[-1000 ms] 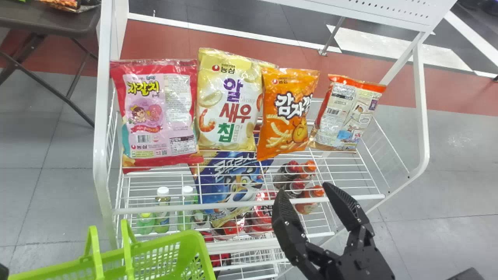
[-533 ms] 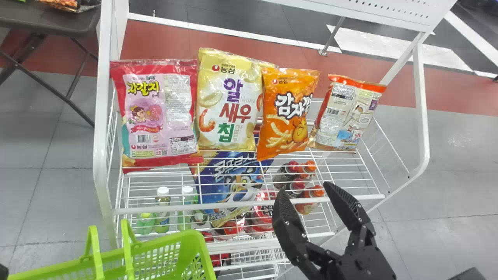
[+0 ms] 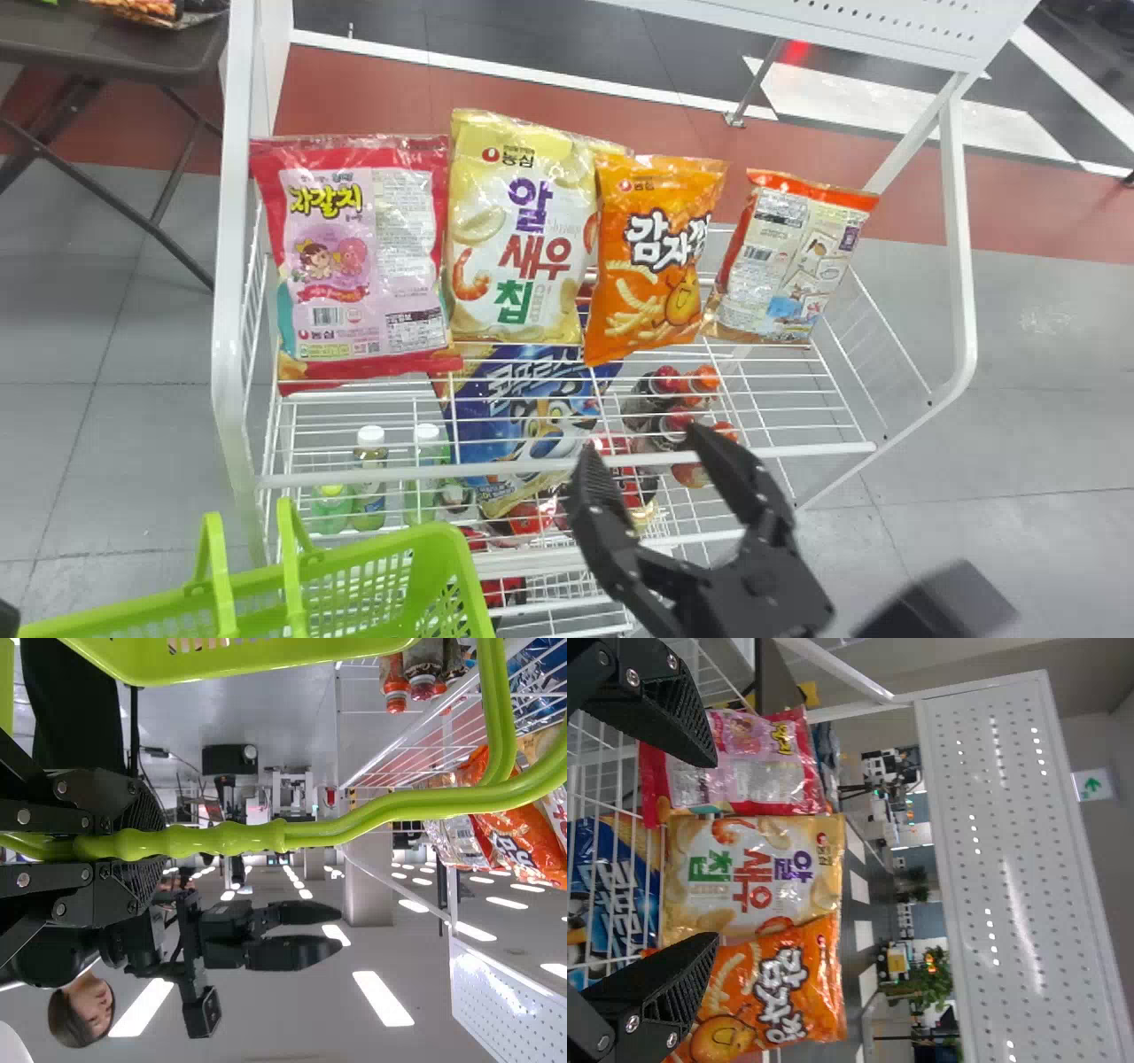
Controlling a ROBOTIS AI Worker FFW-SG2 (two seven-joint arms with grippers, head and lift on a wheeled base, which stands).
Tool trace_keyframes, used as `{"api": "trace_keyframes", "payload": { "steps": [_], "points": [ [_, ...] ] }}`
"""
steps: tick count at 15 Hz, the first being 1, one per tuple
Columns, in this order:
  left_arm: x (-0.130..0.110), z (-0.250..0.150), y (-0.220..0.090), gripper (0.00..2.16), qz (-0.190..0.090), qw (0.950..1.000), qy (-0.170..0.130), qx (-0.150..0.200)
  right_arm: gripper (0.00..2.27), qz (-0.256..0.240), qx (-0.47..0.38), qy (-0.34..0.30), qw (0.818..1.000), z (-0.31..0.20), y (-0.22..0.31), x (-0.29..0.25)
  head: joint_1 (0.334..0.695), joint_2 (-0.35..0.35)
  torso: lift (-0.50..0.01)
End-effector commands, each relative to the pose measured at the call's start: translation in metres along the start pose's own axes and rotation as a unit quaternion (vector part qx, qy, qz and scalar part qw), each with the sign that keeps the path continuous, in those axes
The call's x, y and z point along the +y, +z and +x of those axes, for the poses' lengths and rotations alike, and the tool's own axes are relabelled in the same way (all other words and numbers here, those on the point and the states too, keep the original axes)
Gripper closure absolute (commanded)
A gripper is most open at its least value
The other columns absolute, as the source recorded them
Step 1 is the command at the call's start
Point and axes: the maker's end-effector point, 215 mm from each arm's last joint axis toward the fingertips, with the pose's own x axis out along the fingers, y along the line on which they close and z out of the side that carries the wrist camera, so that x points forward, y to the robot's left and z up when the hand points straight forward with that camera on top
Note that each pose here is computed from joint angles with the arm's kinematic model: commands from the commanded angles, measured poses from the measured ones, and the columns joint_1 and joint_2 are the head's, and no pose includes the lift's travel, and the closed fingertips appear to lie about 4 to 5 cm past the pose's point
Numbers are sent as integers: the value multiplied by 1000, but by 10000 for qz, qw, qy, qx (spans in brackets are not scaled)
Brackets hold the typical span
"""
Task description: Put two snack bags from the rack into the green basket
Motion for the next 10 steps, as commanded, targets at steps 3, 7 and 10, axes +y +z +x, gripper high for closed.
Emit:
{"api": "trace_keyframes", "payload": {
  "steps": [3,7,10],
  "points": [
    [-3,0,2,1369,57,10000,9,2,130,-124,196,170,9996,50,-2,27,695,-342,-5],
    [-3,0,3,1369,78,10000,2,8,130,-424,25,543,9976,102,1,67,695,-223,-5],
    [-3,0,3,1369,78,10000,2,8,130,-820,66,741,9939,140,-5,88,695,-117,-5]
  ]
}}
